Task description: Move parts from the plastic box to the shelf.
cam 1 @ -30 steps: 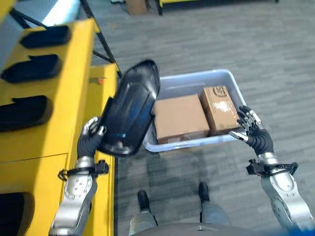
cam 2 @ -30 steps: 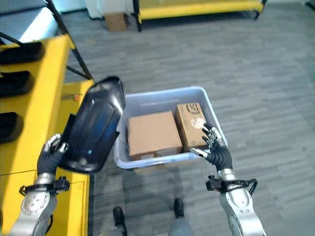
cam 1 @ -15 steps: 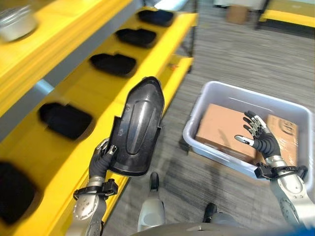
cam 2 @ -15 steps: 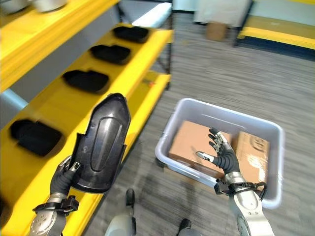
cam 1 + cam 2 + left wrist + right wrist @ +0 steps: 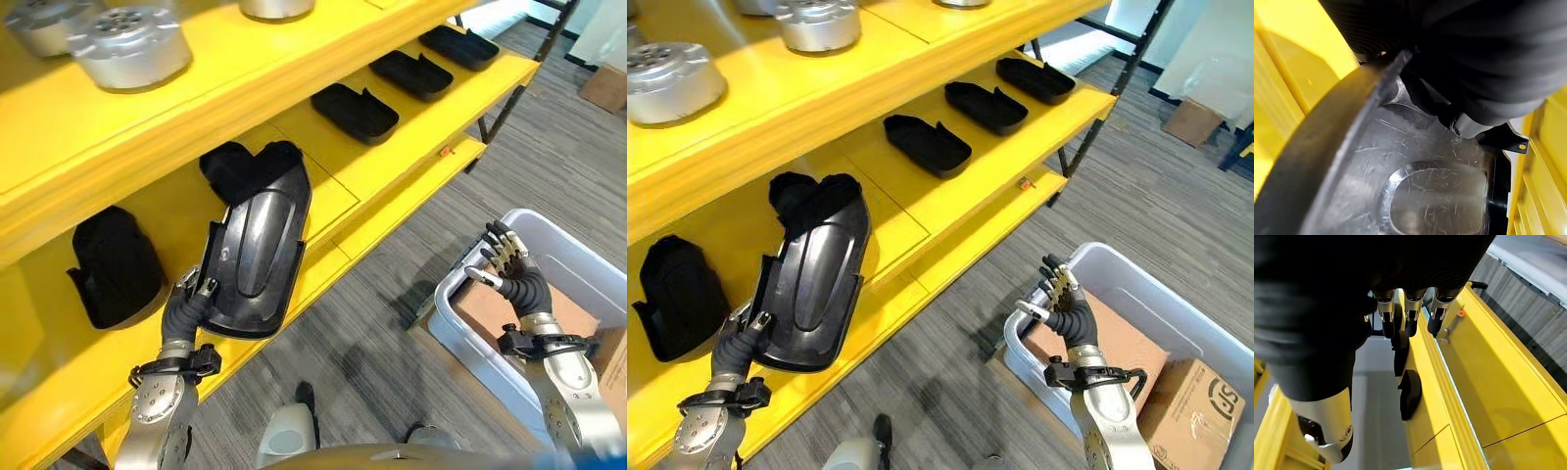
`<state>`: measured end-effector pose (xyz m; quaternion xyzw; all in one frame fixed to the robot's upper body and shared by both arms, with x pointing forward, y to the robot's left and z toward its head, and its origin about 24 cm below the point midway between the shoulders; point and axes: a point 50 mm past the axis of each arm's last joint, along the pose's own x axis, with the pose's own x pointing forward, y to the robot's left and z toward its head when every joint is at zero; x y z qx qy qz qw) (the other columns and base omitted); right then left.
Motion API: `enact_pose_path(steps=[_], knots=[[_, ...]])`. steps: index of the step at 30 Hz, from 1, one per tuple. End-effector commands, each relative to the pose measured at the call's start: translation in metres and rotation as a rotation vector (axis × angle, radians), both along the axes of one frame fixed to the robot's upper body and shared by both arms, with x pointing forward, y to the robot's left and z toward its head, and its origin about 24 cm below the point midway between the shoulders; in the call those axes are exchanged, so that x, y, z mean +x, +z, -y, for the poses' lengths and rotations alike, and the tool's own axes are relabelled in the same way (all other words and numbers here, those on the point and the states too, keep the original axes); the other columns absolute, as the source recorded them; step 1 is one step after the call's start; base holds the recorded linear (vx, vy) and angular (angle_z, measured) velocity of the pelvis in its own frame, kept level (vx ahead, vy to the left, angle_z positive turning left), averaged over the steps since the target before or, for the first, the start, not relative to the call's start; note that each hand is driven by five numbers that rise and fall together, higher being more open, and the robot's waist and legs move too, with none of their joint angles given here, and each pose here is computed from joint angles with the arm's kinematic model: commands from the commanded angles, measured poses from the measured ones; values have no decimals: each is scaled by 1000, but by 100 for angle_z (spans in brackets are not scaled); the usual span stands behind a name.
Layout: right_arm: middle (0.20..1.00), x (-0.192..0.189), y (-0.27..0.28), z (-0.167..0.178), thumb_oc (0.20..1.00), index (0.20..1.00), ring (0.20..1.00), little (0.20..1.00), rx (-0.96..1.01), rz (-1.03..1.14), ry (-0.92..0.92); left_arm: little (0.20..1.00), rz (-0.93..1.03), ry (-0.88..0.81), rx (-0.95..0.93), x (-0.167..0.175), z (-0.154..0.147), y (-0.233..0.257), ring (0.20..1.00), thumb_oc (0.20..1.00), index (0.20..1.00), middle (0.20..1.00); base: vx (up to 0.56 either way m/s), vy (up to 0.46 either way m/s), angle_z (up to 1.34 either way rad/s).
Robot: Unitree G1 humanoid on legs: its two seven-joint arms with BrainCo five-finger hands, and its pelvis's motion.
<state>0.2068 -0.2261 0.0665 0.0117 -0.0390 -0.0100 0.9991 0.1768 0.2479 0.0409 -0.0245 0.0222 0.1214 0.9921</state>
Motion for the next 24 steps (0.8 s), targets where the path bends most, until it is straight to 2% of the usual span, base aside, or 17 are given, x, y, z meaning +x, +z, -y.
enact_pose_path(steps=[1,12,19,24], knots=[[1000,7,12,6,1000,1000,1000,1000,8,72,-6,200,218,41,70,6,-7,40,200,200,200,200,78,290,40],[1000,12,4,-10,1000,1000,1000,1000,44,43,52,200,217,2,148,15,-5,44,200,200,200,200,18,185,29],[1000,14,6,-13,1000,1000,1000,1000,45,50,100,200,223,23,108,9,-6,41,200,200,200,200,-148,-79,22],[1000,18,19,-3,1000,1000,1000,1000,-9,96,79,200,252,-20,69,16,0,45,200,200,200,200,-258,-50,20]])
